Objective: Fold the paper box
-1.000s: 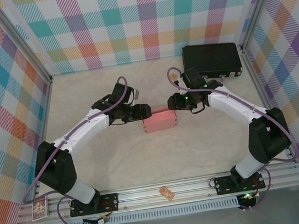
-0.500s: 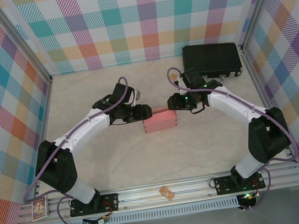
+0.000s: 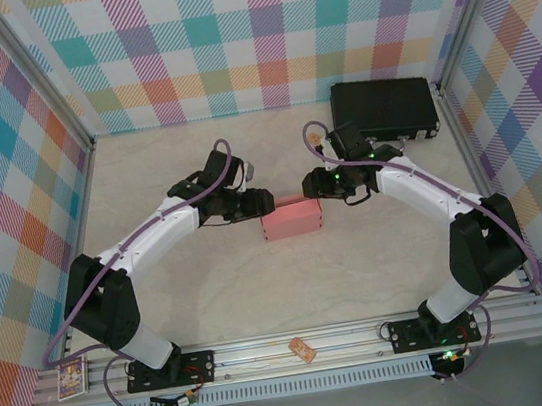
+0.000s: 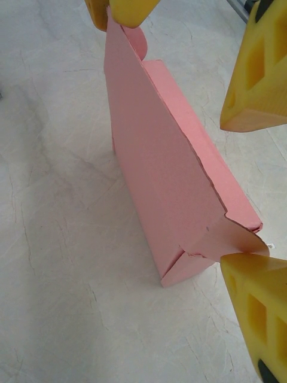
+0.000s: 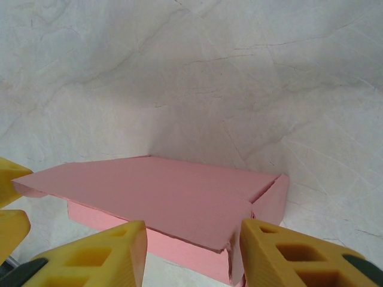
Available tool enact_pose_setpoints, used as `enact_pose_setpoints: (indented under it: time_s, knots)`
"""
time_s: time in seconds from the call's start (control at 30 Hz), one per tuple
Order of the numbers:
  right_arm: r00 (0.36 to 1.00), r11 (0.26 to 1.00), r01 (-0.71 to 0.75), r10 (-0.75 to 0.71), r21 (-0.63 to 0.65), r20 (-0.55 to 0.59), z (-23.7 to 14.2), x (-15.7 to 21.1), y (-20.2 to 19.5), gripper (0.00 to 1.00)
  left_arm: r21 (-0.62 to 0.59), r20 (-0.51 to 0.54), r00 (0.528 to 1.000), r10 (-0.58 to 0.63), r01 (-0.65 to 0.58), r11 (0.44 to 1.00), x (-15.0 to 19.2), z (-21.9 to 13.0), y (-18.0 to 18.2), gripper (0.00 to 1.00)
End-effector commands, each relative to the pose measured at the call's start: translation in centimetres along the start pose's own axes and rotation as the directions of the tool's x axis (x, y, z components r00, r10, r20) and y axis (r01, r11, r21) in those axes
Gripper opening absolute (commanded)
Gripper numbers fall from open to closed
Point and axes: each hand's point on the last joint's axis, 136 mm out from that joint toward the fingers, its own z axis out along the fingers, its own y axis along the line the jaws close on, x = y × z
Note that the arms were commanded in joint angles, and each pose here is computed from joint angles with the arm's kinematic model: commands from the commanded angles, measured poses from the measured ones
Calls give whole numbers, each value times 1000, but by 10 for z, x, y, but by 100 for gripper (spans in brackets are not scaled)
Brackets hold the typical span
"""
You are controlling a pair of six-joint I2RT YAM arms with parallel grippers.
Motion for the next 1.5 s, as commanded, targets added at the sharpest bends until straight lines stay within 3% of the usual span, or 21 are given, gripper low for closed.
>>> enact_pose_setpoints:
  time_s: [0.0,0.17,0.3,0.57,1.03,1.47]
  knots:
    - [1000,1000,-11,12,-27,18,-4,-5,5,46,26,17,1000,-14,14,1000,-4,-2,-4,55]
    - [1000,1000,-13,13,-26,17,-4,-5,4,45,33,15,1000,-20,19,999,-4,-2,-5,45]
    - [1000,1000,-14,14,-24,11,-2,-4,4,44,32,18,1000,-21,20,999,-4,-2,-4,43]
    - [1000,1000,-12,12,-26,-5,-1,0,3,42,8,-7,1000,-20,20,1000,3,2,3,42]
    - [999,1000,-1,1,-19,-33,-1,11,-1,39,-23,-41,999,-11,10,1000,15,8,13,32]
    - [1000,1000,0,-1,-17,-31,0,10,-1,38,5,-13,1000,-16,16,1000,7,3,5,29]
